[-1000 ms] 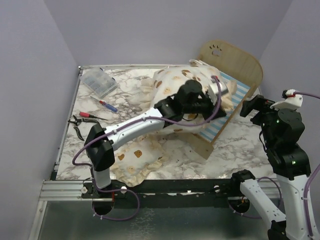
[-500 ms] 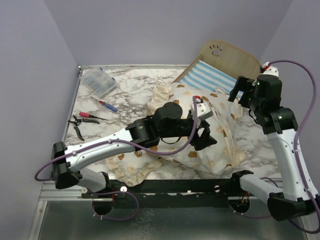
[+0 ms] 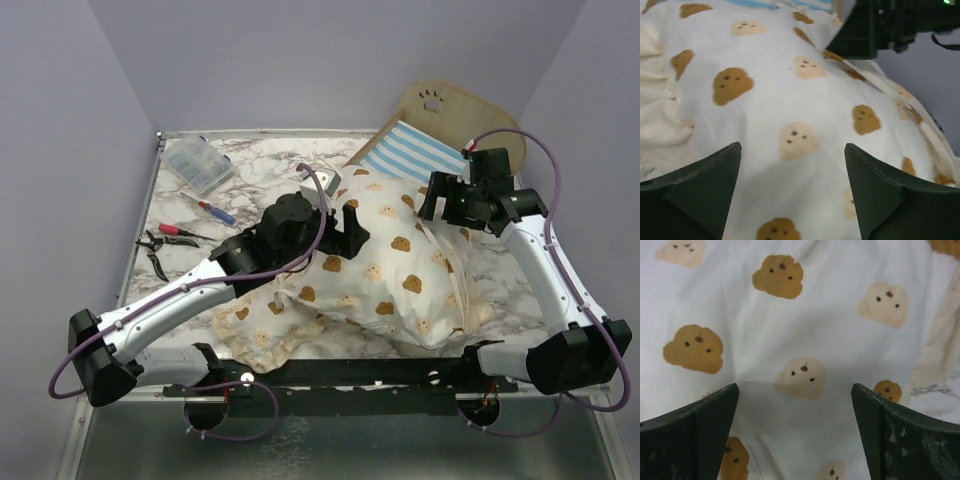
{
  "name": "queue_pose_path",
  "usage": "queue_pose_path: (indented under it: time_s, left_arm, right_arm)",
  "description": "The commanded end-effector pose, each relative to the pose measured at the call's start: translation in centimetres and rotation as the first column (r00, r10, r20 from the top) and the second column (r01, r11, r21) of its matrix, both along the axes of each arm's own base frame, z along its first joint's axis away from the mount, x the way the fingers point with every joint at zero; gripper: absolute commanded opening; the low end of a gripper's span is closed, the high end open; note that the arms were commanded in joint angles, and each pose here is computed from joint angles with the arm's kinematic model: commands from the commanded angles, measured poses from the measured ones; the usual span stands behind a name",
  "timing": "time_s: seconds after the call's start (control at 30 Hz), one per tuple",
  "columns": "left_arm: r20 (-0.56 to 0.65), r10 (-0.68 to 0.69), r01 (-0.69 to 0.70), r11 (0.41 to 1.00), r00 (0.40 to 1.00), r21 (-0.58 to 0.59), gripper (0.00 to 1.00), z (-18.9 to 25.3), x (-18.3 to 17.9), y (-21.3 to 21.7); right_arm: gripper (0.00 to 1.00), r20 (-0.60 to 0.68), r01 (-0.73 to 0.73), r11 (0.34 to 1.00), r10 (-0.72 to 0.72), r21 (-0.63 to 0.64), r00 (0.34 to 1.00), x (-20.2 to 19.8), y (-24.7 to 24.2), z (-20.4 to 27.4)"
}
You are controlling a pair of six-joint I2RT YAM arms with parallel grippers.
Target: Set up the pet bed
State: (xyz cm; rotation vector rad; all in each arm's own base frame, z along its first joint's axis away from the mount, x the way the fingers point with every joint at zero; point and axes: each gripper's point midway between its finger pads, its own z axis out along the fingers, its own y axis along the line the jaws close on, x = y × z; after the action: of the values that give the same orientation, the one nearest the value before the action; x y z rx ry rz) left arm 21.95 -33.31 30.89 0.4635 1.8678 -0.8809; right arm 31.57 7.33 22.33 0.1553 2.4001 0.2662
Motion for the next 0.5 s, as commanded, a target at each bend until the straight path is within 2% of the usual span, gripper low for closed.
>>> queue_pose_path:
  time_s: [0.0,0.1,0.17,0.2,0.23,0.33,0.4,0.43,0.47]
  left_arm:
    - [-0.158,0.08,-0.085,0.996,0.984,-0.03,0.85,-3.8,2.5,1.1]
    - [-0.183,0.053,-0.066,0.996,0.982,-0.062,0.85,-4.6,3.6,-0.4]
    - [-0.214,0.016,-0.029,0.998,0.977,-0.06,0.83,-5.6,3.9,-1.9]
    - [-0.227,-0.003,-0.01,0.998,0.974,-0.055,0.78,-6.1,4.0,-2.6]
    - [-0.245,-0.017,0.005,0.999,0.969,-0.048,0.71,-6.8,4.1,-3.2]
    - [-0.27,-0.032,0.024,0.999,0.962,-0.034,0.33,-7.9,4.4,-4.1]
    - [-0.234,-0.039,0.031,0.999,0.972,-0.037,0.13,-6.8,4.8,-4.3]
    - [-0.204,-0.039,0.032,0.999,0.978,-0.037,0.05,-6.0,5.1,-4.2]
    - [-0.17,-0.038,0.032,0.999,0.985,-0.036,0.0,-5.0,5.5,-4.2]
  right_arm:
    - [1.0,-0.096,-0.086,0.991,0.096,0.103,0.991,-0.3,2.6,-3.7]
    - [0.95,-0.113,-0.103,0.986,0.118,0.132,0.987,-0.5,3.2,-5.2]
    - [0.84,-0.107,-0.119,0.981,0.136,0.152,0.985,-0.6,3.7,-5.6]
    - [0.76,-0.102,-0.129,0.978,0.147,0.164,0.984,-0.7,3.9,-5.6]
    - [0.68,-0.094,-0.14,0.975,0.158,0.175,0.983,-0.7,4.1,-5.6]
    - [0.32,-0.054,-0.162,0.97,0.174,0.183,0.983,-0.7,4.4,-4.6]
    - [0.12,-0.006,-0.169,0.97,0.173,0.173,0.985,-0.3,4.3,-3.3]
    - [0.03,0.025,-0.167,0.972,0.165,0.167,0.986,-0.1,4.1,-2.4]
    - [0.01,0.056,-0.165,0.973,0.158,0.16,0.986,0.2,4.0,-1.5]
